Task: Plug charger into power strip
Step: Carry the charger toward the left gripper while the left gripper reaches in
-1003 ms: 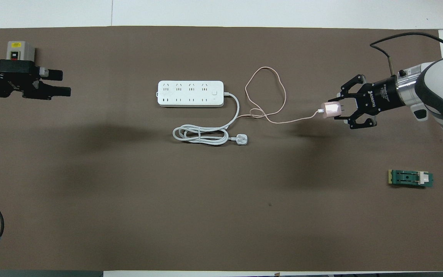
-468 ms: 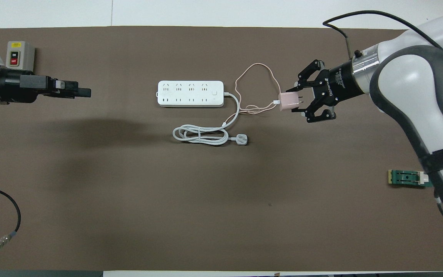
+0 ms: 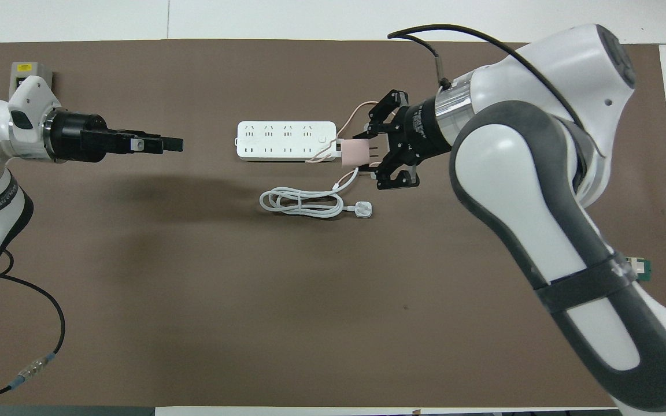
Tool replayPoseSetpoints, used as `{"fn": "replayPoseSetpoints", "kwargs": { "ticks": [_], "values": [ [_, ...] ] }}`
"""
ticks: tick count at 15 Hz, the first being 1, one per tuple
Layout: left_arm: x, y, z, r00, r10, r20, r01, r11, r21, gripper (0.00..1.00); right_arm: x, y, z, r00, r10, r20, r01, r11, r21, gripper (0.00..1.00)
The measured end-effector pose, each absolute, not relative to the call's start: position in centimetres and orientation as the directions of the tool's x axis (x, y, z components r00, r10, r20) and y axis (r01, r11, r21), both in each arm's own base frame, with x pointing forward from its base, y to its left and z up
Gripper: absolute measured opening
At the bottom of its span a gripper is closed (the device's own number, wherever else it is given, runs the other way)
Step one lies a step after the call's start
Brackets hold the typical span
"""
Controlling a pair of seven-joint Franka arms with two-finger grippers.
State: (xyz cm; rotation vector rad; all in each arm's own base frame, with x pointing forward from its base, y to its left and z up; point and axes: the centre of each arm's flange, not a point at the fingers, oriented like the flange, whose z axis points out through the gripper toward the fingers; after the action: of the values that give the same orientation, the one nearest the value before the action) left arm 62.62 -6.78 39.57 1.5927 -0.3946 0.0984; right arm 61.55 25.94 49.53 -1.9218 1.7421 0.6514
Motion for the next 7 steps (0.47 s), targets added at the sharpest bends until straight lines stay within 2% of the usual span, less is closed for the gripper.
{"fn": "replayPoseSetpoints", "kwargs": {
  "ticks": [3,7],
  "values": [
    [62.4,-9.8,39.8,0.937,-0.198,0.286,-0.288,0.022,0.957,1.0,60.3,30.0,49.7,0.09,-0.774,-0.627,-0.996,-0.085,-0.038,0.5],
    [61.0,-14.0,39.8,0.962,-0.221,0.158,-0.153,0.041,0.987,1.0,59.1,33.9,49.7,0.07,-0.772,-0.632,-0.998,-0.05,-0.05,0.5]
  ]
}}
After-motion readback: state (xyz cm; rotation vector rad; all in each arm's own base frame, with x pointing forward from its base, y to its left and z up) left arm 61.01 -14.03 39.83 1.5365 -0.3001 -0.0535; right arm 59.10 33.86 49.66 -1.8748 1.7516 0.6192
